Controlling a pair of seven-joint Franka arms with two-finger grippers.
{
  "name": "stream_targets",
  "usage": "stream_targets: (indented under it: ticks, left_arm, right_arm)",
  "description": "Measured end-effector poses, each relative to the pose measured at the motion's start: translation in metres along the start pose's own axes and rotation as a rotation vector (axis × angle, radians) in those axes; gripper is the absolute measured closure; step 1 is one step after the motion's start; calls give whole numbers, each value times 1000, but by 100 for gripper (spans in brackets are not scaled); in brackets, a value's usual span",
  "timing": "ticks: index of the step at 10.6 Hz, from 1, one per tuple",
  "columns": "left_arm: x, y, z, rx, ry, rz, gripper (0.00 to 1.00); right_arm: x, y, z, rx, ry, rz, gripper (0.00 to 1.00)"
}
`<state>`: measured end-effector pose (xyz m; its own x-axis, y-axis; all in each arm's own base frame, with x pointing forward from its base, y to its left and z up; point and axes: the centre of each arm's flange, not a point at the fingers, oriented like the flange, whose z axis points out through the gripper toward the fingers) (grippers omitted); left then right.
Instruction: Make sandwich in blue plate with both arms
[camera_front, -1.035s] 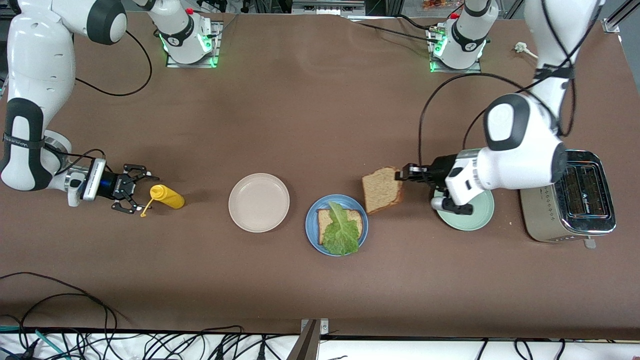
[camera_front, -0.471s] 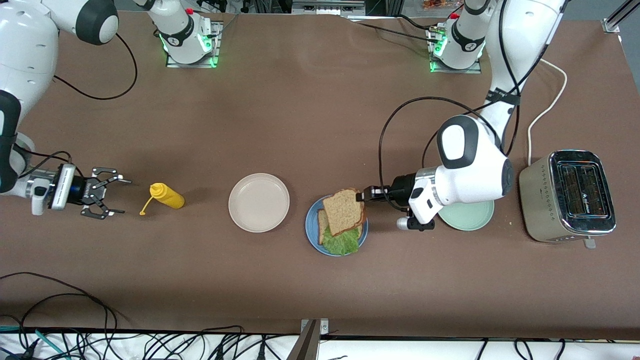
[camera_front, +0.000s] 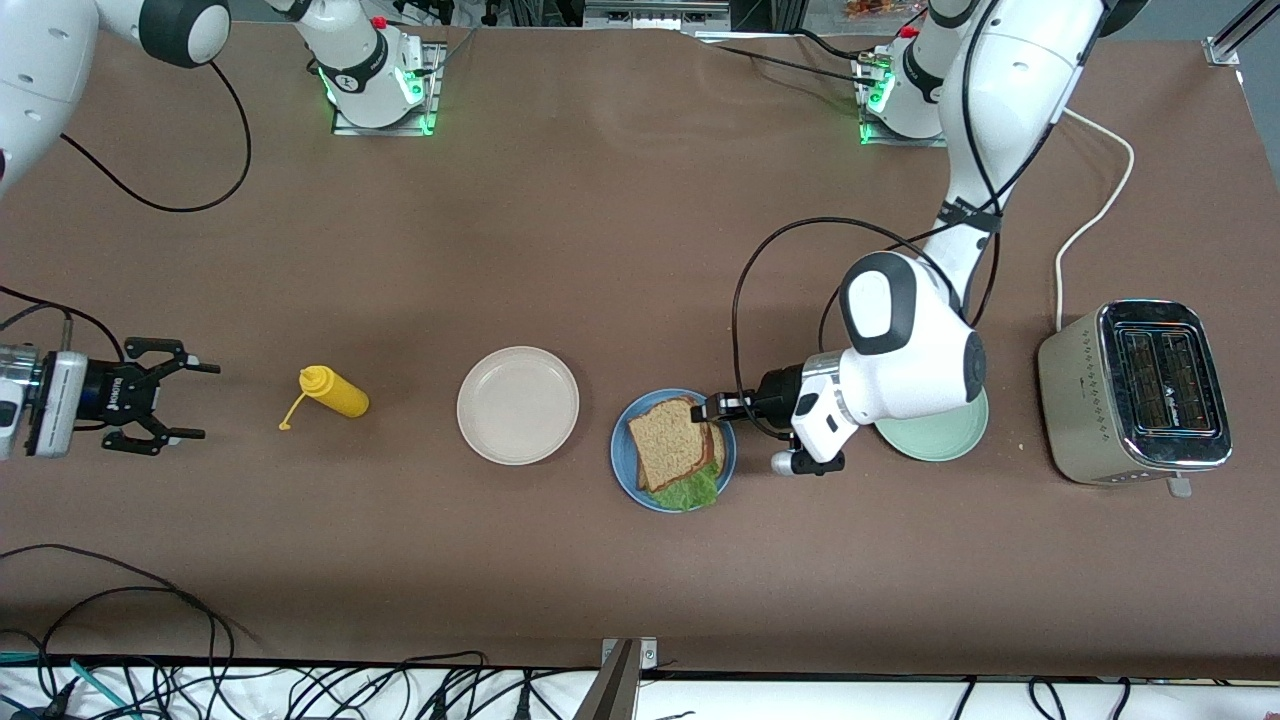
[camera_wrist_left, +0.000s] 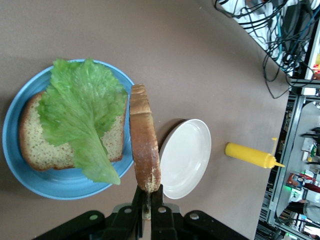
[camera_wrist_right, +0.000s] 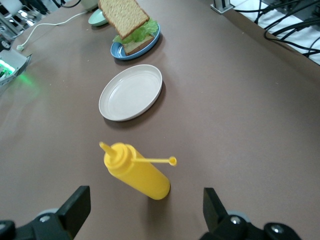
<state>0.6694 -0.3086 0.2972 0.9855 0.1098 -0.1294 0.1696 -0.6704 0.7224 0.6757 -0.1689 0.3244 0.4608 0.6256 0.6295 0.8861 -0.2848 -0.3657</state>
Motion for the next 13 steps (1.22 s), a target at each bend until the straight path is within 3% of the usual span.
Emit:
stream_targets:
  ticks: [5,9,11,13]
  left_arm:
    - [-4,-13,31,20,-17,35,92]
    - [3,-28,29,29,-12,116,92]
    - [9,-40,26,33,-7,138,93]
    - [14,-57,25,40,-9,124,73]
  right_arm:
    - [120,-58,-28,-80,-219,321,0]
    - [208,-115,-19,-263,-425,596,0]
    - [234,-139,-14,-355,-493,674,0]
    - [258,-159,1,-412,-528,753,0]
